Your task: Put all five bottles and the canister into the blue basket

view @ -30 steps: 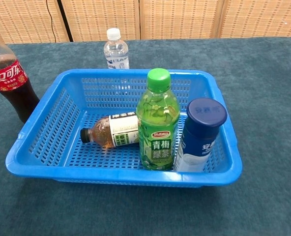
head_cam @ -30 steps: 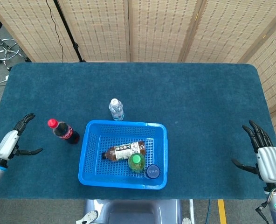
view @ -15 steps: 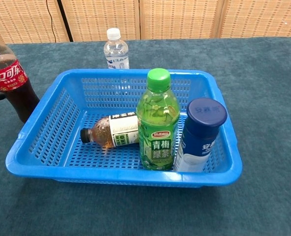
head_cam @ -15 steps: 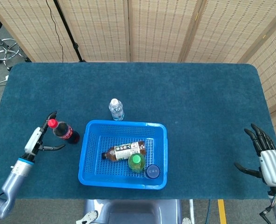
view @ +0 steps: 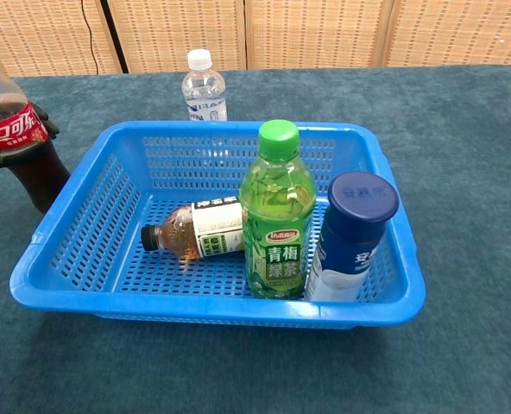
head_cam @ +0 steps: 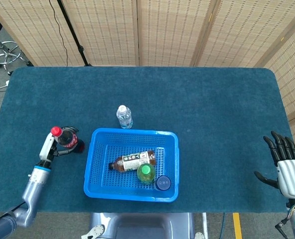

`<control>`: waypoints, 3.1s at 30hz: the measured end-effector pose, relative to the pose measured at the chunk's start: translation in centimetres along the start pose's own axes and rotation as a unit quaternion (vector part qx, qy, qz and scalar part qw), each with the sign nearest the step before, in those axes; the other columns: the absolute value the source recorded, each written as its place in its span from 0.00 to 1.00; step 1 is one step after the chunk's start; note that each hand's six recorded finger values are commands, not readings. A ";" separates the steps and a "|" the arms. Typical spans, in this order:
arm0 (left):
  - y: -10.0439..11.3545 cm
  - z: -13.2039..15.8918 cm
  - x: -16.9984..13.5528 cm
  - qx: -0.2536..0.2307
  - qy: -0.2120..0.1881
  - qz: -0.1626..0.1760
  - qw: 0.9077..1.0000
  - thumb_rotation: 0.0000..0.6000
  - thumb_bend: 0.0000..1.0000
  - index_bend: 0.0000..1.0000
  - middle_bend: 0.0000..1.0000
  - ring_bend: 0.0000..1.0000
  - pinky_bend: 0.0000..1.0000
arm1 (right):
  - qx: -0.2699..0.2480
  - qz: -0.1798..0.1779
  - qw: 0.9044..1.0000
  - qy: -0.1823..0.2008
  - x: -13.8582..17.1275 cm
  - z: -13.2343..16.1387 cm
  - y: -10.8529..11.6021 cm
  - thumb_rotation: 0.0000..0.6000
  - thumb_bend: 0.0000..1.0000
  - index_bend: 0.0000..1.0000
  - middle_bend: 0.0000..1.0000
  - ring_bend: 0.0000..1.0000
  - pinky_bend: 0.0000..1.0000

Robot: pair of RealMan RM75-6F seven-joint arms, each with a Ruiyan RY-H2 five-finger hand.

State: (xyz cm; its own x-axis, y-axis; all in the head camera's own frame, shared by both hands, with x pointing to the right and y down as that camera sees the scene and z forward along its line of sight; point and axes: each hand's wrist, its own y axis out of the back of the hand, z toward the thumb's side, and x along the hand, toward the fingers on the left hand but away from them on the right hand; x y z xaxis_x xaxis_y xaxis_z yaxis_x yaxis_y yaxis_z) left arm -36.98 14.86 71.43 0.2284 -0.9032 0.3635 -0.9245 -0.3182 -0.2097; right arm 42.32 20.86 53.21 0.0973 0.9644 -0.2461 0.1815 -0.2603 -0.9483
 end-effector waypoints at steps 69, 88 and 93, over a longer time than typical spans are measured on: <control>-5.3 9.8 11.1 0.081 0.007 -0.118 0.990 1.00 0.02 0.00 0.00 0.00 0.00 | 0.009 0.050 0.999 -0.001 -0.5 0.9 -2.9 1.00 0.00 0.03 0.00 0.00 0.00; -11.3 6.4 16.1 0.092 0.069 -0.155 0.981 1.00 0.02 0.00 0.00 0.00 0.00 | 0.008 0.059 0.998 0.003 -0.8 0.9 -3.7 1.00 0.00 0.03 0.00 0.00 0.00; -12.8 6.1 16.8 0.096 0.068 -0.155 0.981 1.00 0.12 0.00 0.00 0.00 0.00 | 0.006 0.060 0.998 0.002 -0.9 0.7 -3.7 1.00 0.00 0.03 0.00 0.00 0.00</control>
State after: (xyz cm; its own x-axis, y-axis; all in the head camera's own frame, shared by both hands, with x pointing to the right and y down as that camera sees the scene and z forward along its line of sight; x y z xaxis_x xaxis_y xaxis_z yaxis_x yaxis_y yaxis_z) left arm -19.48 1.97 74.70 0.4347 -0.7115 0.5521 -0.7399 -0.6316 -0.2314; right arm 40.86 20.96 56.83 0.1208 0.9257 -0.3583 0.1567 -0.3742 -0.9140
